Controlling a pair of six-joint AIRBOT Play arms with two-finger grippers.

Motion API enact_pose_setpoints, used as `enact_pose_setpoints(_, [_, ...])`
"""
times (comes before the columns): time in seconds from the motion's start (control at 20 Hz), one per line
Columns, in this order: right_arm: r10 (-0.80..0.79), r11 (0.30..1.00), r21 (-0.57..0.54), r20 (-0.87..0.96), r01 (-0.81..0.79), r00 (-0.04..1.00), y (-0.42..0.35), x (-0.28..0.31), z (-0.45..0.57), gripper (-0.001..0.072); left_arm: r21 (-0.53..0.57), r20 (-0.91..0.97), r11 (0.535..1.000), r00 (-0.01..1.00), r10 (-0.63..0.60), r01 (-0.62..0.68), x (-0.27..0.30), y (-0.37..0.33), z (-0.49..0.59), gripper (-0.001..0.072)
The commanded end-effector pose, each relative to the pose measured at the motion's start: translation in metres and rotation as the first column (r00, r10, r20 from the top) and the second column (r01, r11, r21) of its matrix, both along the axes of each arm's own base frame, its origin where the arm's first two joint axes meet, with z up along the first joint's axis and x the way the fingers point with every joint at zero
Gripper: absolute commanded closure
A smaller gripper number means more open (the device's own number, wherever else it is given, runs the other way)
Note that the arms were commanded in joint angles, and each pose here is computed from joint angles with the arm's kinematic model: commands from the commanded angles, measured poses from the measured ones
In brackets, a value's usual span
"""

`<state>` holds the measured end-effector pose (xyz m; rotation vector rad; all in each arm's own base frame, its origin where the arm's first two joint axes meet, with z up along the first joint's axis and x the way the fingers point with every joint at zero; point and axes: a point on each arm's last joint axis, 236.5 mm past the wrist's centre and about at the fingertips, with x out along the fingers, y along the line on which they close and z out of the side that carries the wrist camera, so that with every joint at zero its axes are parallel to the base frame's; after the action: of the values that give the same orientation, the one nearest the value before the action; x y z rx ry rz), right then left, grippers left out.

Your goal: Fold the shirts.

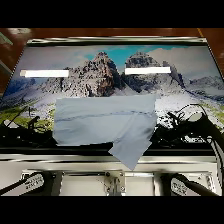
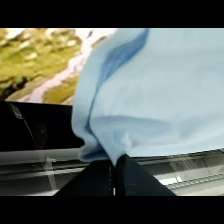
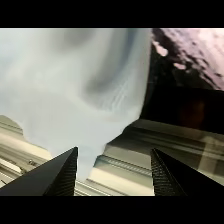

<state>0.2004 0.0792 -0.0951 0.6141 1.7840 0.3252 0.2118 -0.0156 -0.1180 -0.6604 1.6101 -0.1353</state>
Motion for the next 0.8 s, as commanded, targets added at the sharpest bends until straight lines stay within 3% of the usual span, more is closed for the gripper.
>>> enact_pose_setpoints(0.0, [0.013, 0.999, -0.041, -0.023, -0.014, 1.0, 0.014, -0.009, -0.012, 0.0127, 0.002, 0.027, 1.0, 1.0, -0.008, 0.008, 0.002, -0.001, 0.009, 0.0669])
enact_pose_setpoints(0.25, [0.05, 0.98, -0.192, -0.025, -0.054, 0.998, 0.014, -0.01, -0.029, 0.0128, 0.008, 0.039, 1.0, 0.999, -0.009, 0.009, 0.004, 0.0, 0.011, 0.0669])
enact_pose_setpoints(0.45, [0.038, 0.972, -0.233, 0.012, -0.034, 0.999, 0.029, -0.002, -0.034, 0.0145, 0.008, 0.05, 1.0, 0.998, -0.028, 0.028, 0.004, 0.0, 0.011, 0.0669])
enact_pose_setpoints(0.5, [0.028, 0.97, -0.241, 0.026, -0.021, 0.999, 0.032, 0.001, -0.036, 0.0256, 0.009, 0.052, 0.999, 0.998, -0.031, 0.031, 0.004, 0.0, 0.011, 0.0669])
enact_pose_setpoints(0.65, [0.001, 0.971, -0.24, 0.047, 0.01, 0.999, 0.044, 0.006, -0.036, 0.0291, 0.01, 0.058, 0.999, 0.997, -0.041, 0.04, 0.004, 0.0, 0.011, 0.0669])
enact_pose_setpoints(0.75, [0.006, 0.976, -0.22, 0.026, 0.0, 1.0, 0.051, 0.001, -0.033, 0.0606, 0.01, 0.063, 0.999, 0.997, -0.051, 0.05, 0.004, 0.0, 0.011, 0.0669])
